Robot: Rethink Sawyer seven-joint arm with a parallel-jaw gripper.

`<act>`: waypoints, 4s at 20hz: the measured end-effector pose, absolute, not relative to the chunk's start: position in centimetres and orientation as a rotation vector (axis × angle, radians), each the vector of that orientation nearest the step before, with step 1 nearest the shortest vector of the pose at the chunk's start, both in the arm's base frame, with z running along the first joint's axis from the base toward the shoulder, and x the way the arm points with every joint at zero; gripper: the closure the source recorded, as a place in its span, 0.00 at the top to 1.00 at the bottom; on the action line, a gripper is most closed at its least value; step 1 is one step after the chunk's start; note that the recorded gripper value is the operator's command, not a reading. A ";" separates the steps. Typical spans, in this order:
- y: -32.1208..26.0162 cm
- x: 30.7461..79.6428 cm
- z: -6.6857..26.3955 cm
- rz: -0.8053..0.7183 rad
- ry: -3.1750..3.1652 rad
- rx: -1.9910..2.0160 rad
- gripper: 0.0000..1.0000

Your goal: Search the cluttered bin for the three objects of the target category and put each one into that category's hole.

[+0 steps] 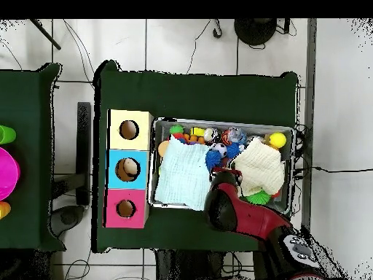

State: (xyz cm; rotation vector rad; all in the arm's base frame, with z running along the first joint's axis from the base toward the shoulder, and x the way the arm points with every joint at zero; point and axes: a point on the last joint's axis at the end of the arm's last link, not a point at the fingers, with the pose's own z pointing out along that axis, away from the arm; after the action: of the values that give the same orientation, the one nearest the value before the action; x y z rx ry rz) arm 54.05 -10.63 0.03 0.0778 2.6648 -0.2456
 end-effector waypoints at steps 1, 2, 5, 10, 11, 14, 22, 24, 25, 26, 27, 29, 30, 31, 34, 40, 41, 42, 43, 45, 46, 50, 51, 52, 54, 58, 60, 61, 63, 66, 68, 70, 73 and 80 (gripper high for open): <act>-10.6 54.1 0.0 -0.246 2.665 0.078 1.00; -10.6 54.0 0.0 -0.246 2.665 0.078 1.00; -10.6 54.0 0.0 -0.246 2.665 0.078 0.00; -10.9 53.8 0.1 -0.257 2.668 0.077 0.00; -10.9 53.8 0.1 -0.258 2.668 0.076 0.00; -10.8 53.8 0.1 -0.262 2.669 0.070 0.00; -10.4 53.8 0.6 -0.278 2.665 0.047 0.00; -10.3 54.1 1.1 -0.283 2.656 0.042 0.00; -10.3 54.2 1.4 -0.286 2.651 0.039 0.00; -10.2 54.4 1.9 -0.289 2.646 0.037 0.00; -10.1 54.7 2.5 -0.292 2.642 0.036 0.00; -9.9 55.2 4.1 -0.298 2.637 0.036 0.00; -9.9 55.4 4.6 -0.300 2.638 0.037 0.00; -9.7 55.7 5.6 -0.304 2.641 0.041 0.00; -9.0 56.7 9.0 -0.313 2.661 0.055 0.00; -5.8 57.5 14.8 -0.318 2.725 0.052 0.00; -4.9 57.6 16.0 -0.317 2.738 0.046 0.00; -4.0 57.7 17.3 -0.315 2.750 0.040 0.00; -3.4 57.8 18.1 -0.313 2.755 0.035 0.00; -2.6 58.1 19.7 -0.310 2.760 0.029 0.00; -2.3 58.3 20.4 -0.308 2.757 0.029 0.00; -2.0 59.2 22.9 -0.310 2.736 0.034 0.00; -2.1 59.3 23.3 -0.311 2.732 0.036 0.00; -2.1 59.5 23.7 -0.311 2.728 0.038 0.00; -2.3 59.9 24.8 -0.317 2.710 0.044 0.00; -2.9 60.6 26.3 -0.329 2.677 0.055 0.00; -3.0 60.9 26.7 -0.332 2.668 0.060 0.00; -3.0 61.0 26.8 -0.333 2.665 0.060 0.00; -2.9 61.1 26.9 -0.338 2.660 0.055 0.00; -2.3 61.1 27.2 -0.345 2.655 0.041 0.00; -1.6 61.0 27.3 -0.351 2.652 0.024 0.00; -1.1 60.9 27.4 -0.352 2.652 0.016 0.00; -0.3 60.8 27.4 -0.350 2.651 0.001 0.00; -0.7 60.8 26.8 -0.351 2.663 0.010 0.00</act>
State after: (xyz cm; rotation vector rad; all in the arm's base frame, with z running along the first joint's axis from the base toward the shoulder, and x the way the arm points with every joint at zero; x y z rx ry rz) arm 60.76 -0.69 26.83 0.0100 2.6627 -0.3507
